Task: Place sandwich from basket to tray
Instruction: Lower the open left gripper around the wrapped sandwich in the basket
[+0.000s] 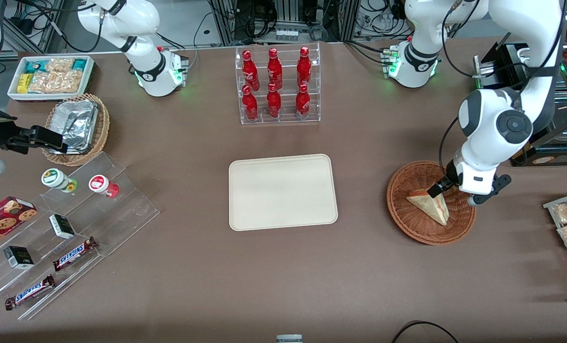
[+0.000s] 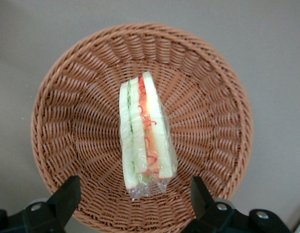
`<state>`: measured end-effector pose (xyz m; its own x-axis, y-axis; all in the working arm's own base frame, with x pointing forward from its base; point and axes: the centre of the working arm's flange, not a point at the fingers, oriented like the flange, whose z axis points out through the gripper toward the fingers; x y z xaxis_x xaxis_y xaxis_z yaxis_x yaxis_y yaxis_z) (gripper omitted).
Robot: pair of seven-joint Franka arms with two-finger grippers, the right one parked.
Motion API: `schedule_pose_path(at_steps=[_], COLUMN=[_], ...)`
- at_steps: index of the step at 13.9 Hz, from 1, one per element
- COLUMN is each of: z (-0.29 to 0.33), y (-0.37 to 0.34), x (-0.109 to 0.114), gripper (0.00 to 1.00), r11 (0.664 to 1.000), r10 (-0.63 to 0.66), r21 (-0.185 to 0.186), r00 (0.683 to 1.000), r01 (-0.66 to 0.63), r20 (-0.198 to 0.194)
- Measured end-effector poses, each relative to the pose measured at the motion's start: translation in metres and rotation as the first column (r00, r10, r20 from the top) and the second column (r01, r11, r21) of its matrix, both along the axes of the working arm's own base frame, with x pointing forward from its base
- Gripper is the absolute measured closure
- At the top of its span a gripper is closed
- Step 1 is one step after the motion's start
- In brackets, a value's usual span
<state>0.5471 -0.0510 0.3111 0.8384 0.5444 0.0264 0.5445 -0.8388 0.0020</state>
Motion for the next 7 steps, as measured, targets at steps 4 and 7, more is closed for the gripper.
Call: schedule_pose_path(at_steps=[4,7], z=[-0.024,-0.039], y=[-0.001,-0.001], x=[0.004,0.007], gripper=[0.0,0.0], r11=[0.999,0.999], r10=[0.037,0.044], r21=[-0.006,-0.01], r00=[0.999,0.999], r01=[-0.037,-0.043], r20=[0.006,0.015])
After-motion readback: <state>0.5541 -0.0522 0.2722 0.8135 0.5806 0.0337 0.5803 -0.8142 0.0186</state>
